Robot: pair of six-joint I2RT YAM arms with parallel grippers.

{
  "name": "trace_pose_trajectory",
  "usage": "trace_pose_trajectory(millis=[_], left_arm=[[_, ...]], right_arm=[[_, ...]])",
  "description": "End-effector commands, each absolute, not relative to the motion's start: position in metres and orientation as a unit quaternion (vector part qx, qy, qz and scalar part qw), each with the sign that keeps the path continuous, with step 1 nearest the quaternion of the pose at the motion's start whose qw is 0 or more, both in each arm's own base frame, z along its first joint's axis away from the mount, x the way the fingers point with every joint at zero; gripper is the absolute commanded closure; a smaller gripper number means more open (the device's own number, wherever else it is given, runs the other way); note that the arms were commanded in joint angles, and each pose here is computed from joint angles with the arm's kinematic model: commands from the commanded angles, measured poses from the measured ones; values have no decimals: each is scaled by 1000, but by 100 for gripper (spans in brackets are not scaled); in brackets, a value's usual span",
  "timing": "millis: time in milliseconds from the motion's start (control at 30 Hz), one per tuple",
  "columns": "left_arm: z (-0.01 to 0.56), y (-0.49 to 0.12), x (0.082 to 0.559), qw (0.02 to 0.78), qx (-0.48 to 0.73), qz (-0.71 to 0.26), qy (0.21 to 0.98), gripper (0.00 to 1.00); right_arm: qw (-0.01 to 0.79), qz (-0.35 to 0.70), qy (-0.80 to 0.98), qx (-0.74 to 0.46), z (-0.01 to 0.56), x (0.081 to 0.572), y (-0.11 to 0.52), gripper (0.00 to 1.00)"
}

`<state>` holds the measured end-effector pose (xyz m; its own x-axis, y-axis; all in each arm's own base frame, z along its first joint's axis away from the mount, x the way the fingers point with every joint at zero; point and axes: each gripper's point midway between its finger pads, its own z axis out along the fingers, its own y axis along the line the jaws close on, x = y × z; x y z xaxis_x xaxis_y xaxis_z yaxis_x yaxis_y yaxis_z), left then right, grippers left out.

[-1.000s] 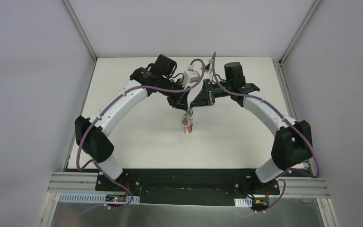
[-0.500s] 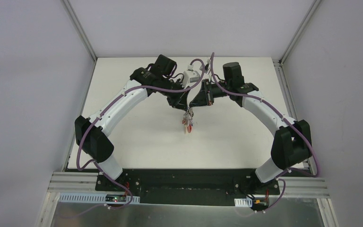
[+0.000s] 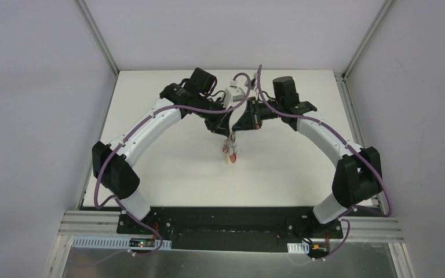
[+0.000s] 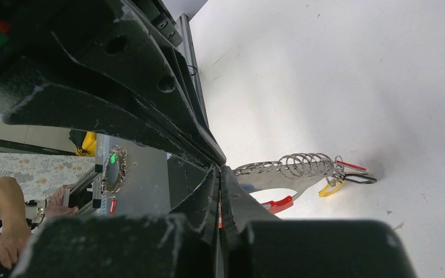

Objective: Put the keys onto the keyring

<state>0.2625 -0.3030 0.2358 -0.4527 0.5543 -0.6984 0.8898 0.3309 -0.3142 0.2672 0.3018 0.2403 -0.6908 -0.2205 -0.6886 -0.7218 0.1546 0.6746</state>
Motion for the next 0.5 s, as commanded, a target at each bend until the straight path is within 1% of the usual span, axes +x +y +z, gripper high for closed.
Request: trace_pose_trajectory(millis=[0,467], left_arm=[[254,-309,257,259,468,-365,762,100],[254,-309,257,257,466,-366,763,100]], right_arm=[[250,556,713,-346,254,271,304,100],[240,576,697,-352,264,263,305,100]])
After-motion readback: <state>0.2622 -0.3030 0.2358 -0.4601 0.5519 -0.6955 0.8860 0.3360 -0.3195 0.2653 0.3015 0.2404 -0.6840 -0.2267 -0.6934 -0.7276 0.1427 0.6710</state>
